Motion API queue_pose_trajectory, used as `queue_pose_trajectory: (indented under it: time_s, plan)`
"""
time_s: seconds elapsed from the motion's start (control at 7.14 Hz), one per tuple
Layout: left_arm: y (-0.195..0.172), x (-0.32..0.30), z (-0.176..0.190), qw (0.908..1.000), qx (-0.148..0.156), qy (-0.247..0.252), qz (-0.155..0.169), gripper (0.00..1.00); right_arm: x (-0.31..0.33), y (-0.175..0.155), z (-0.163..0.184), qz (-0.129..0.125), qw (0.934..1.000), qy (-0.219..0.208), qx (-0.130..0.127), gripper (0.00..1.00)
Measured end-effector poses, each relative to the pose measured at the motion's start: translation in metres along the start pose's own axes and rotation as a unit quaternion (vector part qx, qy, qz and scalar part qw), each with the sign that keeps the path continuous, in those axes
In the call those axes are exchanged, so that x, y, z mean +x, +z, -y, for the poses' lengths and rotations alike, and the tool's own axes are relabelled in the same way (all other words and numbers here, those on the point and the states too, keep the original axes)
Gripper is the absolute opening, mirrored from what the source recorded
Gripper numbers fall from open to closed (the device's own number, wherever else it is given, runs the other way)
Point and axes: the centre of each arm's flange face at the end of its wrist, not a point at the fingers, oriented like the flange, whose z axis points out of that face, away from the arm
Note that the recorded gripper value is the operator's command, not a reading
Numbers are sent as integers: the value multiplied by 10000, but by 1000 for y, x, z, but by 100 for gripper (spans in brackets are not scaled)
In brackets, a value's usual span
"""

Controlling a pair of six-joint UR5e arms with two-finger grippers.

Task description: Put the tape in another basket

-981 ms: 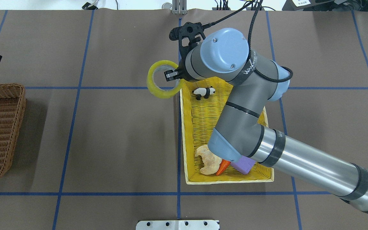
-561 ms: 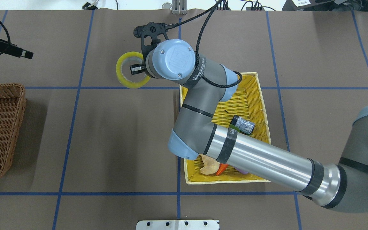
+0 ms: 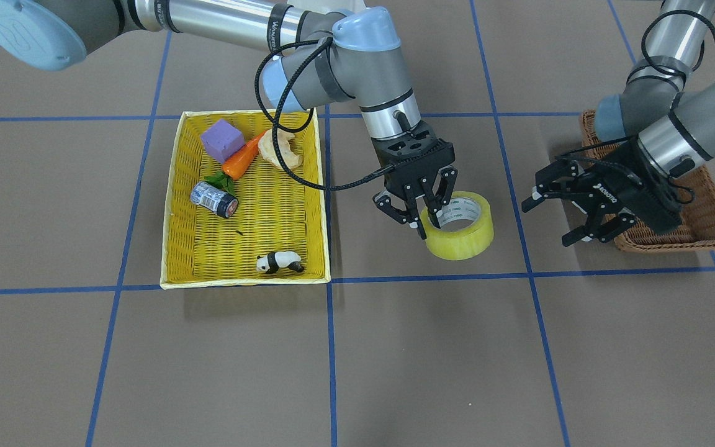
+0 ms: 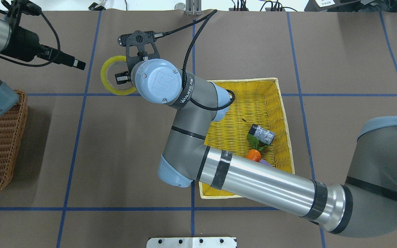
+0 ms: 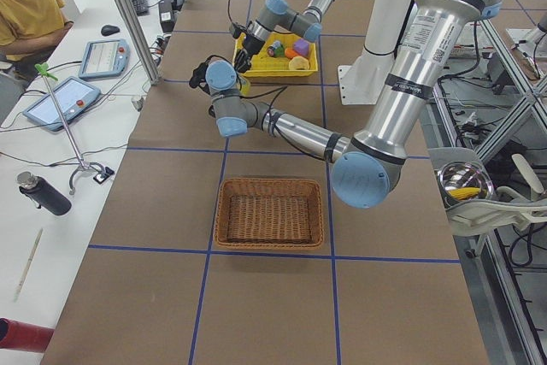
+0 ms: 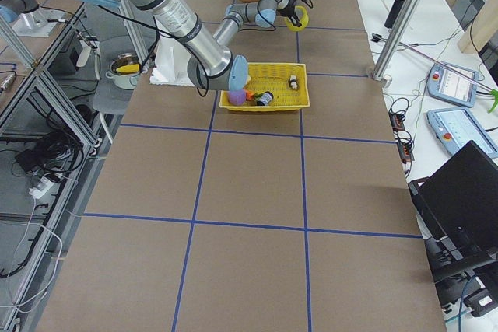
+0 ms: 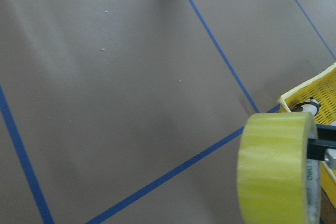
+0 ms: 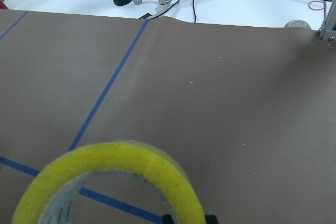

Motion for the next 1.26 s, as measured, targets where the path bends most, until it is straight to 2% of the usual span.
queue_pose_trajectory:
  time_s: [0.28, 0.56, 1.26]
  plan:
    - [4, 20, 6, 9995, -144, -71, -278, 99, -2, 6, -5, 15, 9999, 89, 111, 0]
    - [4, 27, 8, 9990, -221, -70, -388, 99, -4, 6, -5, 43, 9998, 115, 177, 0]
    - [5, 32, 10, 9982, -321, -38, -502, 98, -13, -7, -14, 752, 9955, 235, 519, 0]
